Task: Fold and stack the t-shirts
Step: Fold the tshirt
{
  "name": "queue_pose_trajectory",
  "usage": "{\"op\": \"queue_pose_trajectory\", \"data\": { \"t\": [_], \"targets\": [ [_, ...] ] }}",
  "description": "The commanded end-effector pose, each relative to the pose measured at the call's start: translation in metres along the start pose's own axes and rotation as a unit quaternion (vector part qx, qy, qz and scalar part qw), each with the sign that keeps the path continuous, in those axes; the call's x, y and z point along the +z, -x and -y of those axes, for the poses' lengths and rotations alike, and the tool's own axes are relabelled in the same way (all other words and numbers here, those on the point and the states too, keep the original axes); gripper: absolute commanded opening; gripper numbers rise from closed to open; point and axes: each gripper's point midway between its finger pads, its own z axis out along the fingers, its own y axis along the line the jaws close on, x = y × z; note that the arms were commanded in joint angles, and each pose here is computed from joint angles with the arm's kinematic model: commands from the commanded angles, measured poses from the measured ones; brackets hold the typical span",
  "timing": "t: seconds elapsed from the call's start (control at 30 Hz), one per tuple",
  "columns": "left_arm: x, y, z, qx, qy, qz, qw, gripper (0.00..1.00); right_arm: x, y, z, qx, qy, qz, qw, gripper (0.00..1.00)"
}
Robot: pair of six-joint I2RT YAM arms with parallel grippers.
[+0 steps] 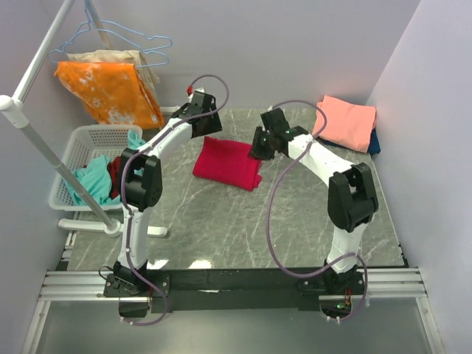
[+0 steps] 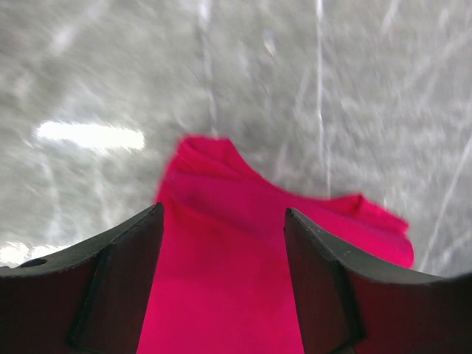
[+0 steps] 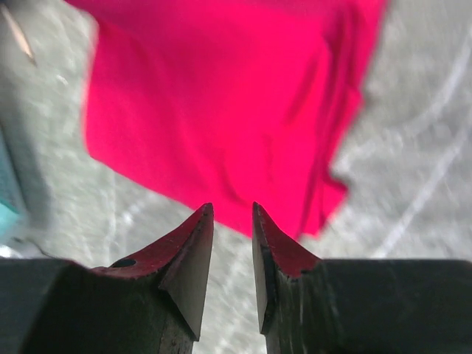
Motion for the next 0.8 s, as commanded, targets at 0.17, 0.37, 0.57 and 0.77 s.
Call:
{"op": "queue_pose_trajectory", "data": {
  "t": [0.17,0.37,0.57,0.77],
  "targets": [
    [-0.003,-0.022,0.009,0.011,-0.017,-0.039,0.999,0.63,0.039,0.051,-0.003,0.017,-0.007,0.011,1.000,0.31],
    [0.001,-0.024,0.008,0.015,-0.008,-0.043,0.999,0.51,0.051,0.060,0.000,0.022,-0.006,0.007,1.000,0.26],
    [0.007,-0.049,-0.002,0.019,0.004,-0.070,0.997,0.35,0.060,0.051,0.009,0.031,-0.009,-0.005,0.999,0.24],
    [0.006,-0.063,-0.007,0.021,0.004,-0.081,0.996,0.34,0.058,0.046,0.011,0.034,-0.008,-0.008,0.999,0.24]
  ]
}}
